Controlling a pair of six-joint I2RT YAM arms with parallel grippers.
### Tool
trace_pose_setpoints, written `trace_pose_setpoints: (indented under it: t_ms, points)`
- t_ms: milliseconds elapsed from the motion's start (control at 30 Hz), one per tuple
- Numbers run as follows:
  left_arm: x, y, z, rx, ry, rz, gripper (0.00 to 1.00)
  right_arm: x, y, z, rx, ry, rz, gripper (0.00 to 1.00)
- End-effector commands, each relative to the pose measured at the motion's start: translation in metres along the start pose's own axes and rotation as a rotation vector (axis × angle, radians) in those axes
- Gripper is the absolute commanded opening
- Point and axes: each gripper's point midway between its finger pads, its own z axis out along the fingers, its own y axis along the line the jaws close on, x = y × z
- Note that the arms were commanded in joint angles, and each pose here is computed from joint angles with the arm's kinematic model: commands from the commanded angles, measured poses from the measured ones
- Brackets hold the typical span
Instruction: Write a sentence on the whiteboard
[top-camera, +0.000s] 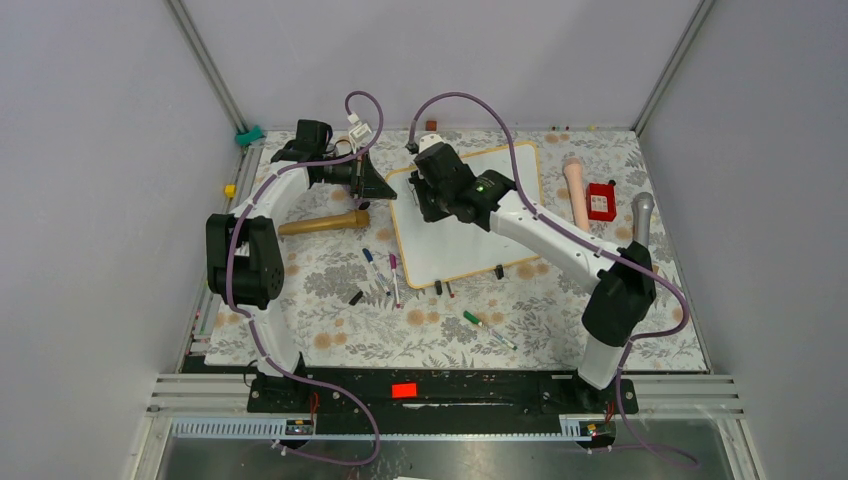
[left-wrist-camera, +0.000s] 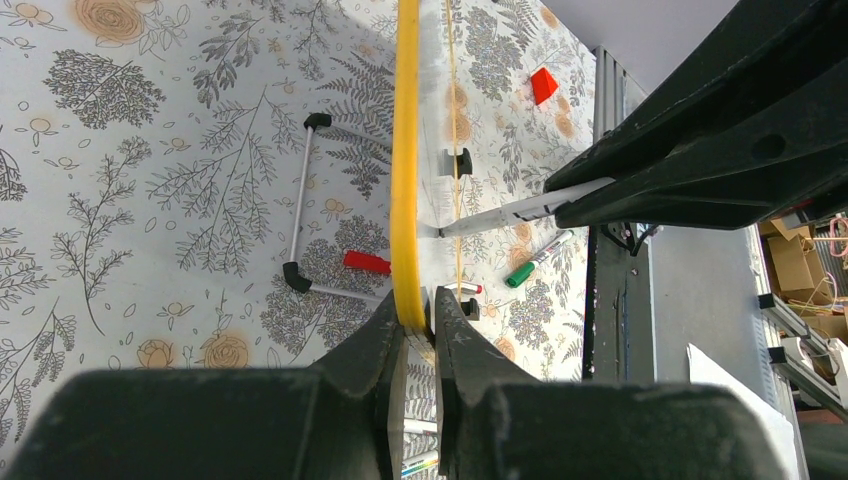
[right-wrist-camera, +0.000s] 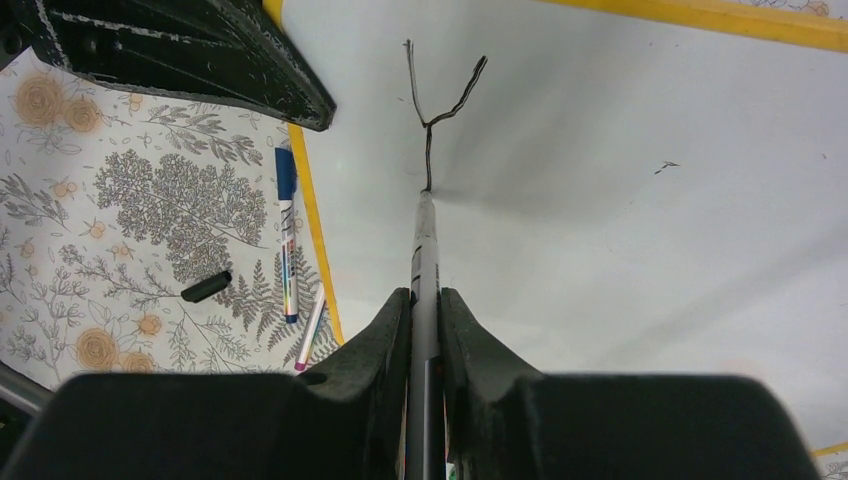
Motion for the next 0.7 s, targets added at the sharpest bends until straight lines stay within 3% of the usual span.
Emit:
trace_pose_setpoints:
  t_ms: [0,233,667]
  points:
    - [0.04,0.006,0.017,-0.019,0.1,0.014,0.0,-0.027,0.001,-0.026,-0.019,-0.079,0.002,0.0]
    - [0.039,0.006,0.017,-0.025,0.102,0.015,0.0,-0.039,-0.005,-0.055,-0.035,-0.148,-0.031,0.0]
    - [0.038,0.008,0.016,-0.032,0.102,0.017,0.0,-0.038,-0.037,-0.052,0.034,-0.171,0.035,0.0]
